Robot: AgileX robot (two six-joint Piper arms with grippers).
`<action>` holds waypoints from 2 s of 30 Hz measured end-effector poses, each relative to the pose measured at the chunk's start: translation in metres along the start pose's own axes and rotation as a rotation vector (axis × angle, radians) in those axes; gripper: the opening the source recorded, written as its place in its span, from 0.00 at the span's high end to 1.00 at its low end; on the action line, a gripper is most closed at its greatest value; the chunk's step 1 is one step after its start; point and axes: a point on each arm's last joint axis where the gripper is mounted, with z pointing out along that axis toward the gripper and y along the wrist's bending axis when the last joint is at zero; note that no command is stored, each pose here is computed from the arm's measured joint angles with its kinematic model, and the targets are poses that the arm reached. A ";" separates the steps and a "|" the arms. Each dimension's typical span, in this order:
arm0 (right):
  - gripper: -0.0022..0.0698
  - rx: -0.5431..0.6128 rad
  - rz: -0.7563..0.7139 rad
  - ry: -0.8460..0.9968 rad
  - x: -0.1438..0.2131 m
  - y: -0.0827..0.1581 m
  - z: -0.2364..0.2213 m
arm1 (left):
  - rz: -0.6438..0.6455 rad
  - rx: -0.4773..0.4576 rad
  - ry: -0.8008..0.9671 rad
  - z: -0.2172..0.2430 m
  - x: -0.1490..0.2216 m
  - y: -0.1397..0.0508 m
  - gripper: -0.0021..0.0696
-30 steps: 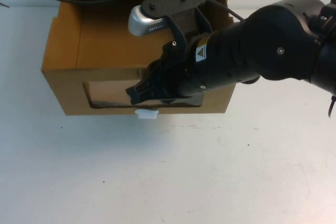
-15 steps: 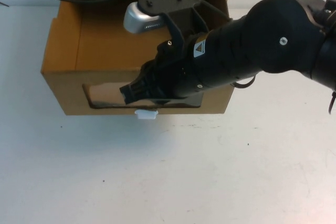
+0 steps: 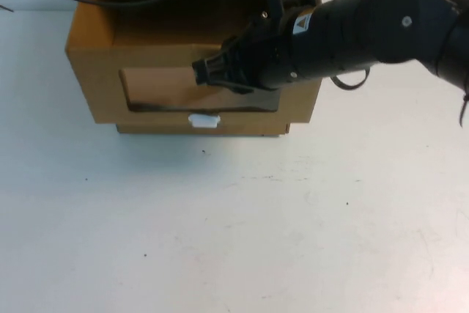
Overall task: Close the shoe box
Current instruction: Close the shoe box with your right arm
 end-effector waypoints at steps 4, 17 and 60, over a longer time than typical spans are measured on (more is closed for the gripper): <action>0.99 -0.007 0.004 -0.032 -0.016 -0.009 0.011 | 0.000 0.000 0.000 0.000 0.000 0.000 0.98; 0.99 -0.002 0.046 -0.082 -0.052 -0.049 0.054 | 0.001 0.000 -0.001 0.000 0.000 0.000 0.98; 0.99 -0.104 0.113 -0.208 -0.069 -0.064 0.073 | 0.002 -0.004 -0.010 -0.001 -0.001 -0.001 0.98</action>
